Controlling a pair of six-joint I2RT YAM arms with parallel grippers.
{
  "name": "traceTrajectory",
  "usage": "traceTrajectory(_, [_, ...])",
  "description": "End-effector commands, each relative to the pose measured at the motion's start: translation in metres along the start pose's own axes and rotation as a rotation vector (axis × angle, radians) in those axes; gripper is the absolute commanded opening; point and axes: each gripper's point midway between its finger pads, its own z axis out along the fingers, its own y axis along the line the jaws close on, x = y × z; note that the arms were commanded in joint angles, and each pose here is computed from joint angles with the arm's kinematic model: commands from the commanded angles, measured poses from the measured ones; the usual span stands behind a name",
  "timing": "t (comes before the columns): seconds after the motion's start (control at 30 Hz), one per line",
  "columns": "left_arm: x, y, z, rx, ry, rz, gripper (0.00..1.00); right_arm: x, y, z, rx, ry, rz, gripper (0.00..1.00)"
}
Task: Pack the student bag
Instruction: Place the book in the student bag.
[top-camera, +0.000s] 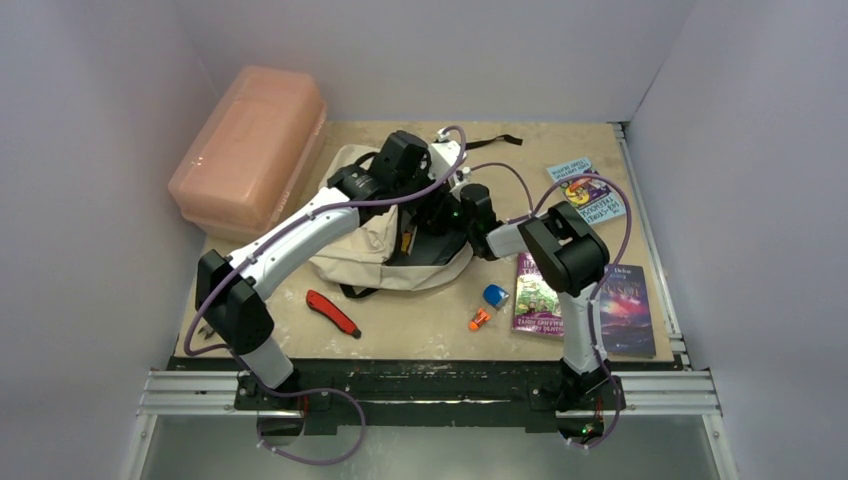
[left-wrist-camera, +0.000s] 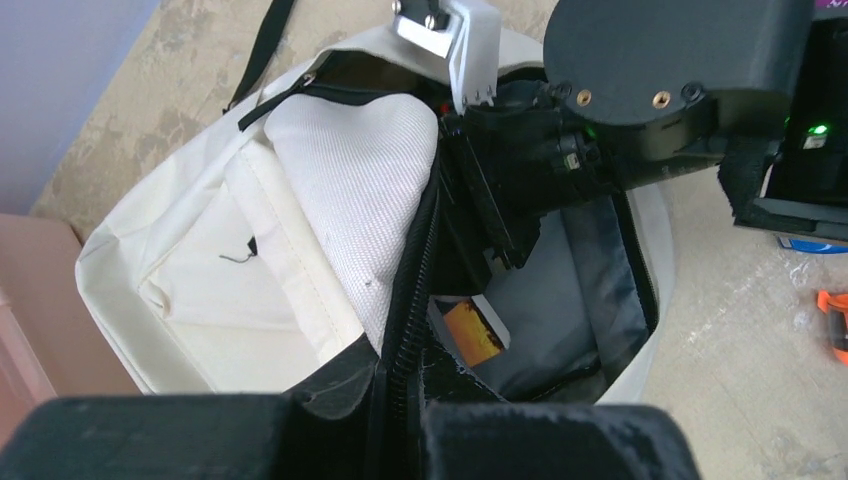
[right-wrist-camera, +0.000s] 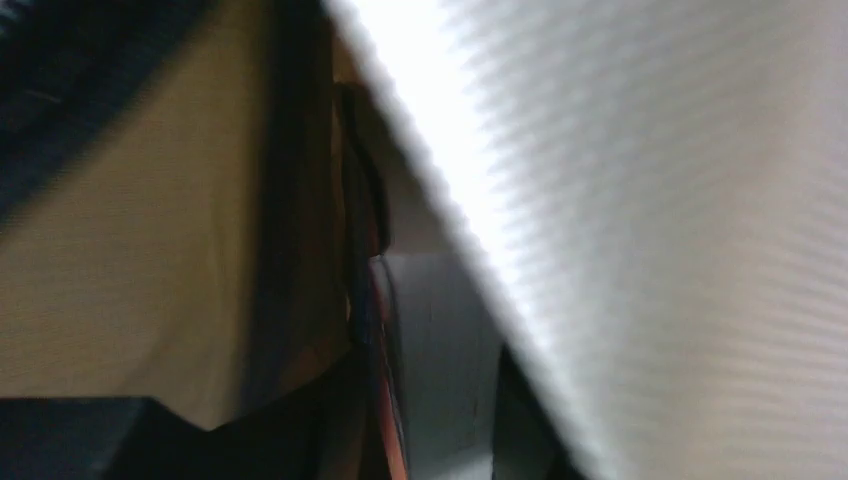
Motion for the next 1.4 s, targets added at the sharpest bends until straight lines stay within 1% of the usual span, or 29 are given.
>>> traceTrajectory(0.0, [-0.011, 0.007, -0.008, -0.048, -0.055, -0.102, 0.0, -0.052, 0.042, -0.007, -0.052, -0.136, -0.132, 0.54])
traceTrajectory(0.1, [-0.004, 0.006, -0.006, -0.054, -0.041, -0.125, 0.0, -0.057, 0.04, -0.007, -0.018, -0.152, -0.144, 0.67])
traceTrajectory(0.13, [-0.003, 0.006, -0.007, -0.06, -0.036, -0.129, 0.0, -0.057, 0.037, -0.009, 0.011, -0.146, -0.154, 0.69])
traceTrajectory(0.23, [0.003, 0.007, -0.01, -0.068, -0.008, -0.152, 0.0, -0.053, 0.035, -0.019, 0.069, -0.115, -0.188, 0.75])
traceTrajectory(0.3, [0.005, 0.005, -0.011, -0.067, 0.002, -0.166, 0.0, -0.051, 0.027, -0.025, 0.146, -0.088, -0.223, 0.81])
traceTrajectory(0.37, [0.008, 0.005, -0.011, -0.072, 0.014, -0.186, 0.0, -0.052, 0.024, -0.029, 0.207, -0.056, -0.257, 0.82])
traceTrajectory(0.47, [0.012, 0.004, -0.007, -0.079, 0.036, -0.212, 0.0, -0.055, 0.023, -0.039, 0.259, -0.05, -0.31, 0.87])
traceTrajectory(0.5, [0.014, 0.005, -0.007, -0.087, 0.048, -0.219, 0.0, -0.054, 0.023, -0.042, 0.273, -0.037, -0.325, 0.87])
traceTrajectory(0.63, [0.022, 0.011, -0.004, -0.145, 0.115, -0.282, 0.0, -0.05, 0.023, -0.062, 0.335, 0.003, -0.383, 0.82])
traceTrajectory(0.7, [0.025, 0.008, 0.0, -0.142, 0.143, -0.3, 0.0, -0.053, 0.03, -0.079, 0.376, 0.002, -0.429, 0.81])
traceTrajectory(0.8, [0.028, 0.002, 0.004, -0.121, 0.172, -0.326, 0.0, -0.06, 0.03, -0.113, 0.483, -0.006, -0.474, 0.81])
traceTrajectory(0.87, [0.032, -0.001, 0.01, -0.114, 0.188, -0.325, 0.0, -0.071, 0.024, -0.136, 0.519, -0.026, -0.461, 0.82])
traceTrajectory(0.97, [0.038, 0.003, 0.019, -0.114, 0.216, -0.333, 0.0, -0.091, 0.005, -0.161, 0.524, -0.031, -0.381, 0.83])
traceTrajectory(1.03, [0.042, 0.009, 0.021, -0.103, 0.24, -0.383, 0.0, -0.099, 0.0, -0.161, 0.492, -0.027, -0.39, 0.84])
traceTrajectory(1.13, [0.05, 0.016, 0.03, -0.071, 0.245, -0.457, 0.0, -0.102, -0.011, -0.15, 0.49, -0.002, -0.401, 0.84])
traceTrajectory(1.2, [0.054, 0.016, 0.033, -0.068, 0.278, -0.448, 0.0, -0.104, -0.011, -0.141, 0.459, -0.001, -0.401, 0.85])
traceTrajectory(1.27, [0.056, 0.016, 0.034, -0.076, 0.276, -0.437, 0.0, -0.101, -0.011, -0.132, 0.423, 0.017, -0.41, 0.85])
traceTrajectory(1.37, [0.055, 0.008, 0.035, -0.057, 0.273, -0.427, 0.0, -0.094, -0.037, -0.125, 0.454, 0.044, -0.388, 0.85])
